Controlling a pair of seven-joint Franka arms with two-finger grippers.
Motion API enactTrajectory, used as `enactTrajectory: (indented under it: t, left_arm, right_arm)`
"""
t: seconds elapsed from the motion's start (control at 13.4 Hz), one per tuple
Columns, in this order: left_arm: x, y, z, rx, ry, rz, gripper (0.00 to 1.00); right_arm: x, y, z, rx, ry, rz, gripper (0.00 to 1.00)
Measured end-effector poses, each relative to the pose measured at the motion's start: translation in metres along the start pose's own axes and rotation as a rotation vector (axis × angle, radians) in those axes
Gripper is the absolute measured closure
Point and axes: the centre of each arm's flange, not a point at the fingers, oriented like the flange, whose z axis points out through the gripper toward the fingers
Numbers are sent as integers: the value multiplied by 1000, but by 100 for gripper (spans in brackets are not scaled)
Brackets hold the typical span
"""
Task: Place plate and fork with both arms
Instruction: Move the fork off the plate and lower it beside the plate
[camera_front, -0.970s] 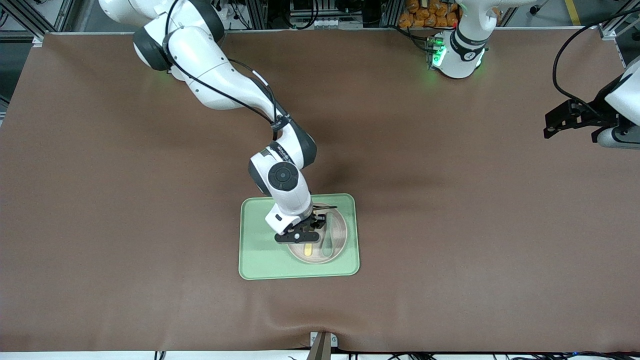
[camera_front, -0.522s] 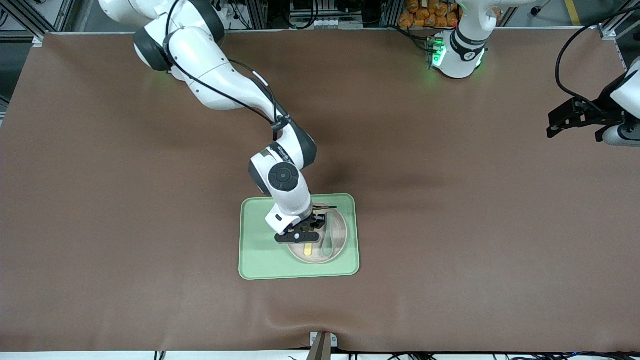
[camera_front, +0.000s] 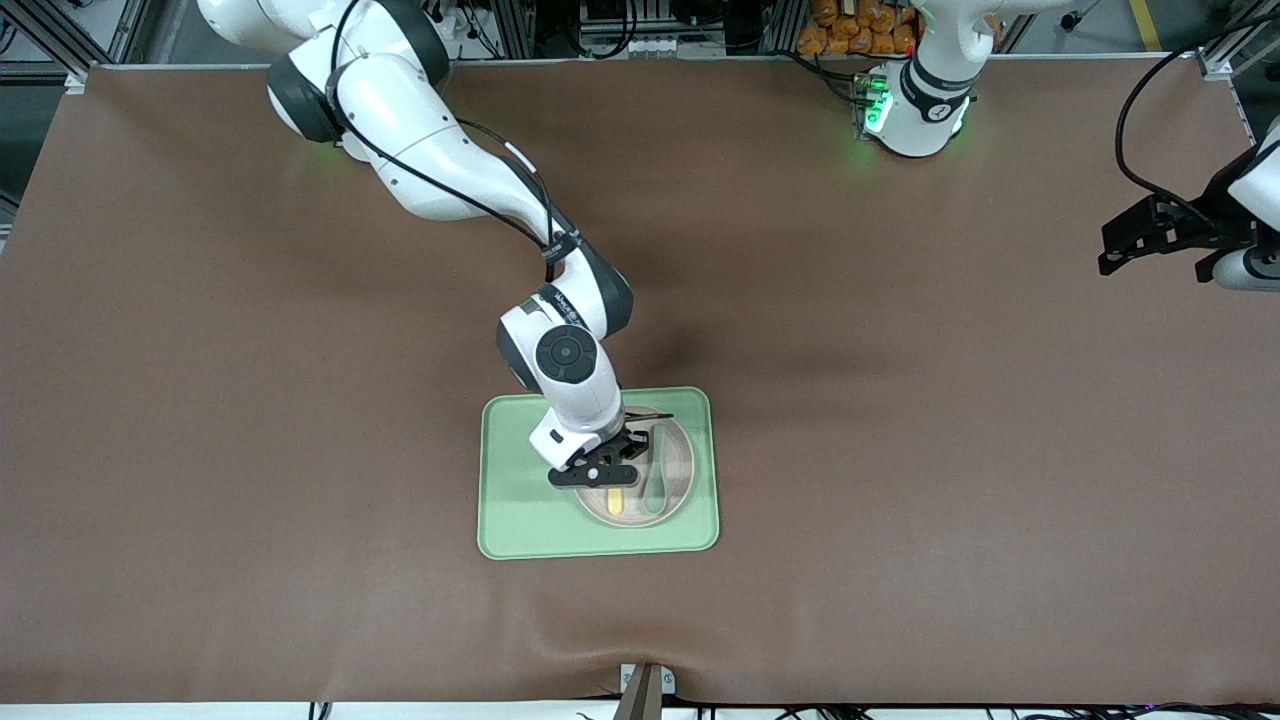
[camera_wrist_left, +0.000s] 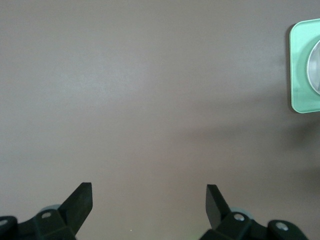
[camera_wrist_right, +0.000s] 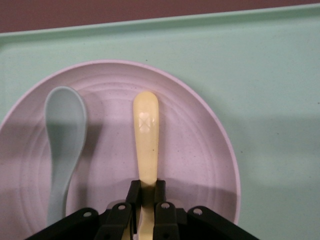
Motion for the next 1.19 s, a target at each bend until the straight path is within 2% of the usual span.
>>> enactTrajectory:
  t: [0.3,0.52,0.75,0.97,1.19]
  left_arm:
    - [1,-6,2,0,-5,-11,0]
    - [2,-6,5,-1,-8,-10,0]
    - [2,-3,5,-1,-9,-5,0]
    - [3,-1,6,-1,-11,-2,0]
    - [3,-1,6,-1,-11,-2,0]
  right_arm:
    - [17,13,-21,-19,-24,31,85]
    - [44,46,-46,19,-61,98,85]
    - [70,80,-70,34,-46,103,85]
    - [78,112,-61,14,-72,88,85]
    - [69,122,-40,-6,-108,73,85]
